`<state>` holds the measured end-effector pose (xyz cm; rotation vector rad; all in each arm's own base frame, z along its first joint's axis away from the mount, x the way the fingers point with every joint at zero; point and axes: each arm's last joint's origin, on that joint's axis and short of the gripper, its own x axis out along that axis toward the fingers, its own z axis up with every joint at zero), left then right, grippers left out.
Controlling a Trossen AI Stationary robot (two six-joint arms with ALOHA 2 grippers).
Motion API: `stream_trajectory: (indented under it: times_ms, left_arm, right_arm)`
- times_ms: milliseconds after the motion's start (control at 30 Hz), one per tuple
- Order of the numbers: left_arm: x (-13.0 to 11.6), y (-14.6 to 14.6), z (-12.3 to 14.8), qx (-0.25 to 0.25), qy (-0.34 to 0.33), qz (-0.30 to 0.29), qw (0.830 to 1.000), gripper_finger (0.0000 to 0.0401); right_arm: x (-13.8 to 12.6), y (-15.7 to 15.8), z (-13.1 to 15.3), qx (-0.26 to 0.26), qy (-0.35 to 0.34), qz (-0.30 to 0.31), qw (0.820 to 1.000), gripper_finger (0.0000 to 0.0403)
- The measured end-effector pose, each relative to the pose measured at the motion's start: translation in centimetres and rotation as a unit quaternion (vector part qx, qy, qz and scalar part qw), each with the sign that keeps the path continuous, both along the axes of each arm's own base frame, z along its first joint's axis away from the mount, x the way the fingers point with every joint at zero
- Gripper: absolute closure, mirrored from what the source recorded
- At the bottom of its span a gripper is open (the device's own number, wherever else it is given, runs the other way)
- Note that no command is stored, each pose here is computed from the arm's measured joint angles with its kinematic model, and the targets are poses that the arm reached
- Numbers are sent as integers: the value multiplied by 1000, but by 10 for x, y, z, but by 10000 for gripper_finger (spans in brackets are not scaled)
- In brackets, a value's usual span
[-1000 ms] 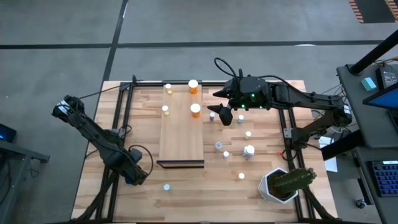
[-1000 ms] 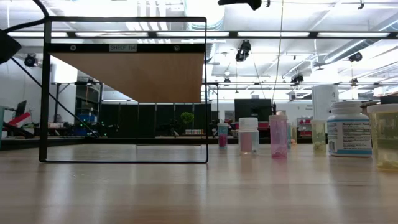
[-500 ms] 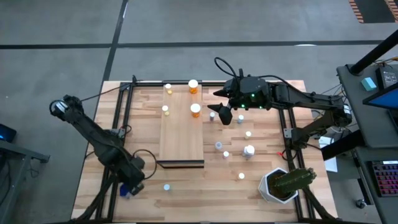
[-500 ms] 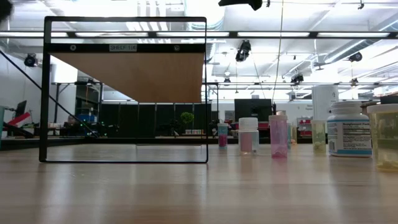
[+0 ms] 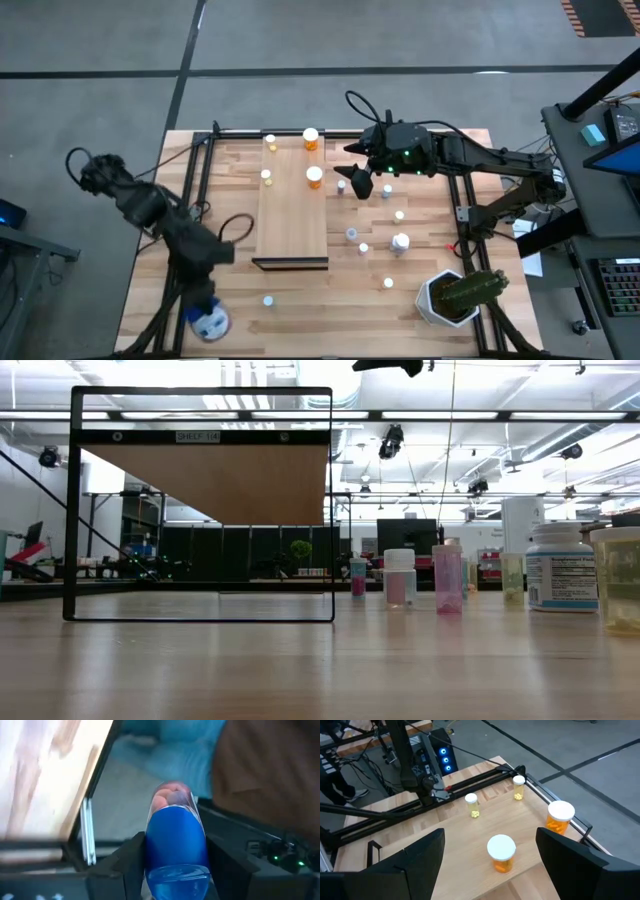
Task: Pick and place medicine bottles onto shelf by color
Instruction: Put the dark blue tablet bottle on the shelf
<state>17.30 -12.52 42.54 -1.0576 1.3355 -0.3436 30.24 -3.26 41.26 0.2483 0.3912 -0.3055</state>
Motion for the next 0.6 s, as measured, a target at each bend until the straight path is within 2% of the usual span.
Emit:
stream_trajectory:
  times_ms: [200,367,500,600]
  left_arm:
    - [24,33,20,53,-83,6,995,238]
    - [42,64,29,146,-109,-14,983,238]
    - [67,86,23,269,-109,-31,956,238]
    - [86,96,16,329,-138,-68,932,238]
  right_arm:
    - [0,0,0,-2,0,-4,1000,101]
    - [0,-1,0,-5,1,-11,1000,101]
    - [0,-1,0,-5,1,-11,1000,101]
    - [0,-1,0,-6,1,-11,1000,101]
